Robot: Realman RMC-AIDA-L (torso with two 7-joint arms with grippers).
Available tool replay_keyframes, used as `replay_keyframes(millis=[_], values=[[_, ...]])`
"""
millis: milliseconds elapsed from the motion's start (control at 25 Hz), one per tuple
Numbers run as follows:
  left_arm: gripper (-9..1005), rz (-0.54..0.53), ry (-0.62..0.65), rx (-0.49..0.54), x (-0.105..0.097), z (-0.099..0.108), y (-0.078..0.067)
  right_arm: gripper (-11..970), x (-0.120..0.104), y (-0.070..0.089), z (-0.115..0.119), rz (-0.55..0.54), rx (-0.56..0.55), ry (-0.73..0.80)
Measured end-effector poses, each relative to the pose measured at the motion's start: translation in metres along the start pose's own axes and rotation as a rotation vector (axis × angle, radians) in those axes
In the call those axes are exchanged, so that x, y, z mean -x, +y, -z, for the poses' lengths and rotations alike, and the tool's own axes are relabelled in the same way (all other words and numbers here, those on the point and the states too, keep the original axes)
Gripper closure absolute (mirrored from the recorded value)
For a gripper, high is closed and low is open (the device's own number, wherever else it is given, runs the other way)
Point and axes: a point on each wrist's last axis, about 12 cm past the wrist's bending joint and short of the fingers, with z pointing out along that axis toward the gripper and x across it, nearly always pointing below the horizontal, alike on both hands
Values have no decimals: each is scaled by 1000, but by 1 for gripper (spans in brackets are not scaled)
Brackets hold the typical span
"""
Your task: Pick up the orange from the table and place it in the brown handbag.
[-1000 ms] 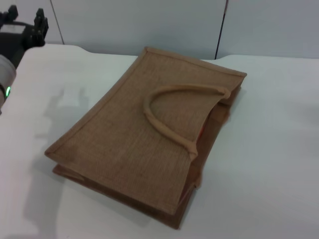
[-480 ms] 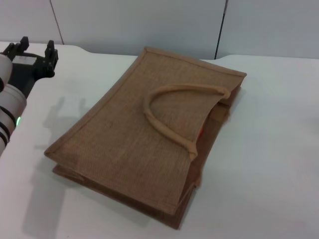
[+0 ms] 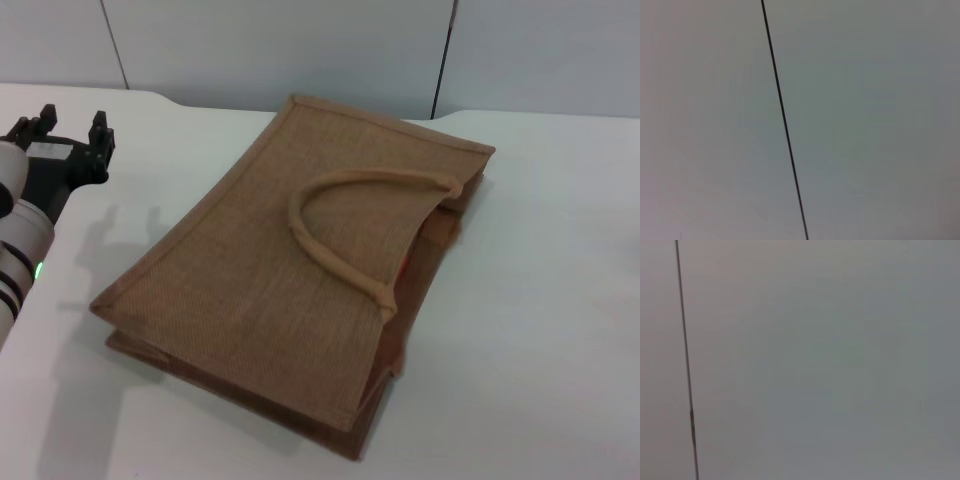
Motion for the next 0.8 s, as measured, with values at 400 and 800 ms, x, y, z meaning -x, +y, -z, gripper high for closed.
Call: replay_keyframes(millis=[400, 800], values=[[454, 8, -35, 11, -6, 3, -6, 94, 1, -1, 1, 0, -6, -6], [454, 2, -45, 13, -12, 5, -10, 94, 1, -1, 1, 1, -7, -7]])
